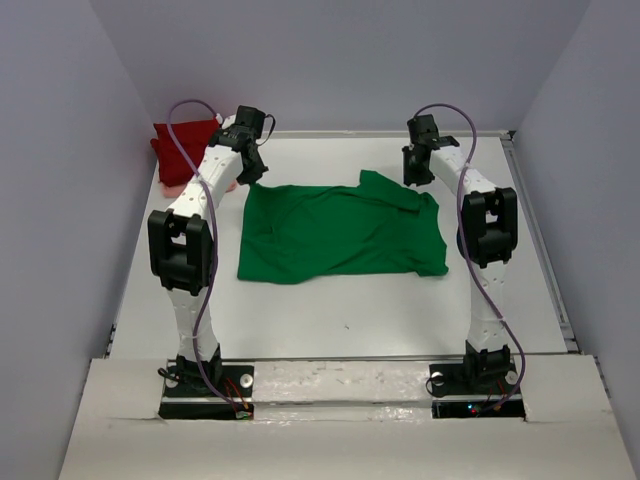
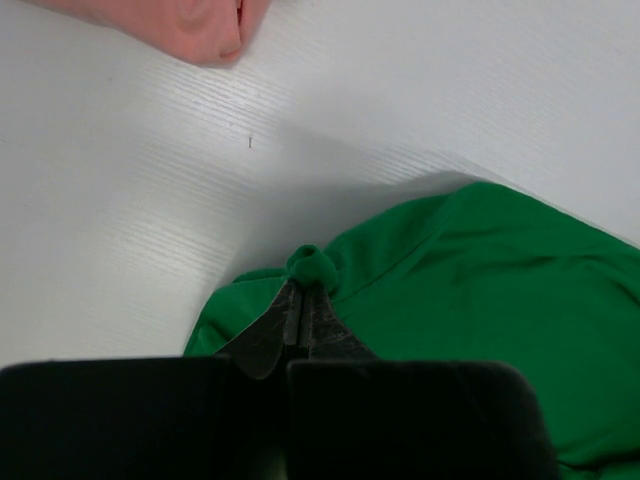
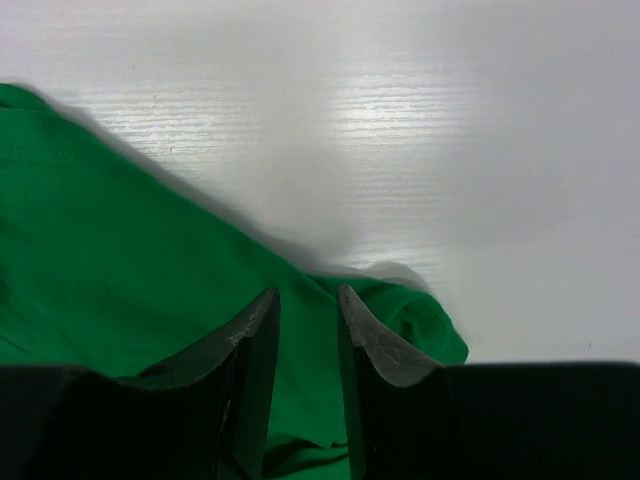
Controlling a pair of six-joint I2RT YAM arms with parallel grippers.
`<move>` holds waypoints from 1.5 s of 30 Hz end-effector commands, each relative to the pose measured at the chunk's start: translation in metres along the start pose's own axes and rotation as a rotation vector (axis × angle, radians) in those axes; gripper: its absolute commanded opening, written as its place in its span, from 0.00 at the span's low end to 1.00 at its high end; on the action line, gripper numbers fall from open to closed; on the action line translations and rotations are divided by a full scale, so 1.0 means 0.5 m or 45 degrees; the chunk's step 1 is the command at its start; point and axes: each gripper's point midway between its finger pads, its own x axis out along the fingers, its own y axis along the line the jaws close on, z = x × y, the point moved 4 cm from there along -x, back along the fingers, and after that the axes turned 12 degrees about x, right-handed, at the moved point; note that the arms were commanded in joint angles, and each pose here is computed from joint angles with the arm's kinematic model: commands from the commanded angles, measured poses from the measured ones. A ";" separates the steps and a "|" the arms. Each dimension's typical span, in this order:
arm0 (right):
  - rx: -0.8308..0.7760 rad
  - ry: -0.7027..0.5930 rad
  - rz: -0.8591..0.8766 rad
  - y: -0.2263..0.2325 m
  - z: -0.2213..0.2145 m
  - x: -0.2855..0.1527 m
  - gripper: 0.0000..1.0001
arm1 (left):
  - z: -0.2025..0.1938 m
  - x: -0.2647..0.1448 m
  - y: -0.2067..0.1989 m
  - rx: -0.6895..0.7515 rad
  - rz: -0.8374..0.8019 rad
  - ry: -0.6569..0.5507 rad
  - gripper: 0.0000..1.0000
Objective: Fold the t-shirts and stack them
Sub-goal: Grap the side of the flattened tshirt furthest away from the robot with both arms
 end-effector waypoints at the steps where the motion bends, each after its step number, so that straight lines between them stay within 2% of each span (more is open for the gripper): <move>1: 0.004 -0.023 -0.028 -0.001 0.004 -0.009 0.36 | 0.014 -0.043 0.007 0.007 -0.018 -0.059 0.00; 26: 0.008 0.020 -0.060 -0.019 -0.019 0.008 0.33 | 0.004 -0.038 0.010 0.015 -0.019 -0.046 0.00; 30: 0.011 0.026 -0.035 -0.013 -0.019 0.004 0.26 | 0.003 -0.038 0.009 0.016 -0.021 -0.048 0.00; 33: 0.014 0.028 -0.024 -0.011 -0.019 0.003 0.12 | 0.002 -0.037 0.007 0.017 -0.026 -0.044 0.00; 34: 0.015 0.028 -0.026 -0.011 -0.019 0.003 0.02 | 0.003 -0.035 0.007 0.014 -0.027 -0.043 0.00; 35: 0.015 0.029 -0.028 -0.012 -0.020 0.003 0.00 | 0.001 -0.035 0.007 0.011 -0.027 -0.039 0.00; 40: 0.017 0.004 -0.039 -0.016 -0.010 -0.012 0.00 | -0.005 -0.033 0.003 0.011 -0.042 -0.038 0.00; 45: 0.014 -0.092 0.000 -0.009 0.038 -0.067 0.00 | -0.006 -0.035 -0.001 0.006 -0.059 -0.041 0.00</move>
